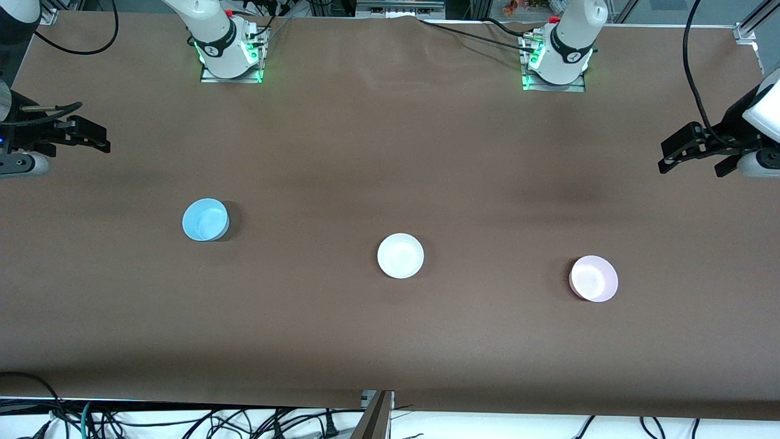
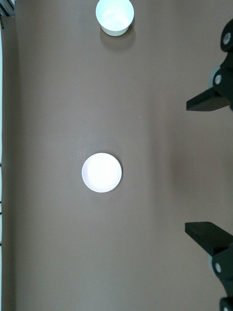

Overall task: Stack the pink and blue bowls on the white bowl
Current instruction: 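Reach the left gripper toward the pink bowl, then lower the left gripper and grasp the pink bowl's rim, then carry the pink bowl toward the white bowl while the right gripper reaches the blue bowl, then lower the pink bowl onto the white bowl while the right gripper grasps the blue bowl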

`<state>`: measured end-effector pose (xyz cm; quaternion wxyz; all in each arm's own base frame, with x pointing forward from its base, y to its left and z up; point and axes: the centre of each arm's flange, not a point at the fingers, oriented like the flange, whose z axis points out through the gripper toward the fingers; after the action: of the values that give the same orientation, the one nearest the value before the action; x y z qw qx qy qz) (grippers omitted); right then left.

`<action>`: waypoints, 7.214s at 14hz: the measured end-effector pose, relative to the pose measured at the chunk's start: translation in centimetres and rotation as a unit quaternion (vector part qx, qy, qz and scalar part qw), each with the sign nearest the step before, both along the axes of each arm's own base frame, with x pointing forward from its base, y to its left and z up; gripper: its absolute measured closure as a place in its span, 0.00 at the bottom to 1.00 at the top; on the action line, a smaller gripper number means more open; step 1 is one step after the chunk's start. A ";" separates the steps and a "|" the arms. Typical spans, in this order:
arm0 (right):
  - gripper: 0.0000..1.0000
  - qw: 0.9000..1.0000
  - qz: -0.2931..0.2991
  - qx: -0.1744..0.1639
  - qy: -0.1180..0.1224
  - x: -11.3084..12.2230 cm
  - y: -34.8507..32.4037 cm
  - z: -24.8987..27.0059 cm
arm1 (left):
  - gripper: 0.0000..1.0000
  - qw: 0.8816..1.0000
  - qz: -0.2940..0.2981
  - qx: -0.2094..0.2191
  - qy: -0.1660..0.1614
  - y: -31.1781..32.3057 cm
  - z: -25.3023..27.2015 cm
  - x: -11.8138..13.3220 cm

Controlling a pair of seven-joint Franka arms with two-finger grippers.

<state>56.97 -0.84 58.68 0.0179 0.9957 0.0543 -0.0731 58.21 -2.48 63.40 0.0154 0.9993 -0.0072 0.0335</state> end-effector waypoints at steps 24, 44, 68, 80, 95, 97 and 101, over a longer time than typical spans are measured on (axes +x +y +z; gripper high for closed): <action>0.00 1.000 -0.003 0.000 0.001 0.2 -0.3 -0.2 | 0.00 0.998 0.051 0.016 0.041 7.9 -37.5 9.5; 0.00 0.999 -0.018 -0.005 0.038 4.6 -2.0 -9.3 | 0.97 0.998 0.054 0.015 0.038 8.4 -41.9 8.6; 0.00 0.994 -0.083 0.076 0.004 4.5 -4.7 -35.6 | 0.97 0.933 0.330 -0.123 0.071 -28.2 -26.9 4.6; 0.18 0.995 -0.058 0.082 0.016 3.5 -4.7 -37.7 | 0.97 0.903 0.402 -0.145 0.047 -37.7 -36.1 1.9; 0.98 0.995 -0.040 0.086 0.022 2.9 -4.5 -38.1 | 0.97 0.907 0.398 -0.130 0.051 -39.4 -39.6 -0.1; 0.98 0.995 -0.035 0.087 0.017 3.3 -4.4 -37.8 | 0.97 0.906 0.400 -0.133 0.046 -39.3 -40.2 0.1; 0.98 0.995 -0.024 0.096 0.013 5.5 -3.7 -34.2 | 0.97 0.902 0.409 -0.135 0.034 -38.1 -40.9 1.0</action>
<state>62.47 -4.57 24.53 -0.0804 0.9927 0.0376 -0.0812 59.19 -40.61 22.46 0.1354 0.9033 0.4071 0.0030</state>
